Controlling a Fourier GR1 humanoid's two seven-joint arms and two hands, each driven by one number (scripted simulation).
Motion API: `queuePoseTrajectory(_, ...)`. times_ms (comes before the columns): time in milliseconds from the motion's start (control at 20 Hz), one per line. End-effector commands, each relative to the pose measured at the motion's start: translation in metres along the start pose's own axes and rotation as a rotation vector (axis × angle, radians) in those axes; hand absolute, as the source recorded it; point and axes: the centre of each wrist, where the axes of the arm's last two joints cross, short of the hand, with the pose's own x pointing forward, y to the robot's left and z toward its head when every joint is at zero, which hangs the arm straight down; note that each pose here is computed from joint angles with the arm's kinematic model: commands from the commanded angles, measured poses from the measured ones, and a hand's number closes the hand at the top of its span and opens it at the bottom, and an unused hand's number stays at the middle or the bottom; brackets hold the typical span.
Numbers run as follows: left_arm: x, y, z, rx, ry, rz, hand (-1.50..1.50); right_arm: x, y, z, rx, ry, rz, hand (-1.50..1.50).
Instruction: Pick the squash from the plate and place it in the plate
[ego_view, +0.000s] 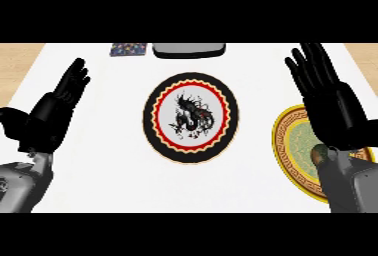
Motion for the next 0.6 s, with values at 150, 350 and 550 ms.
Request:
queuePoseTrajectory(150, -0.058, 0.022, 0.031, 0.039, 0.075, 0.003, 0.0, -0.028, -0.019, 0.025, 0.182, 0.203, -0.011, 1.5)
queuePoseTrajectory(350, -0.076, 0.012, 0.041, 0.054, 0.171, 0.029, 0.0, 0.02, -0.062, 0.021, 0.133, 0.058, 0.623, 1.5)
queuePoseTrajectory(550, -0.116, 0.011, 0.07, 0.044, 0.161, 0.075, 0.0, -0.078, -0.054, 0.094, -0.015, 0.02, 0.34, -1.5)
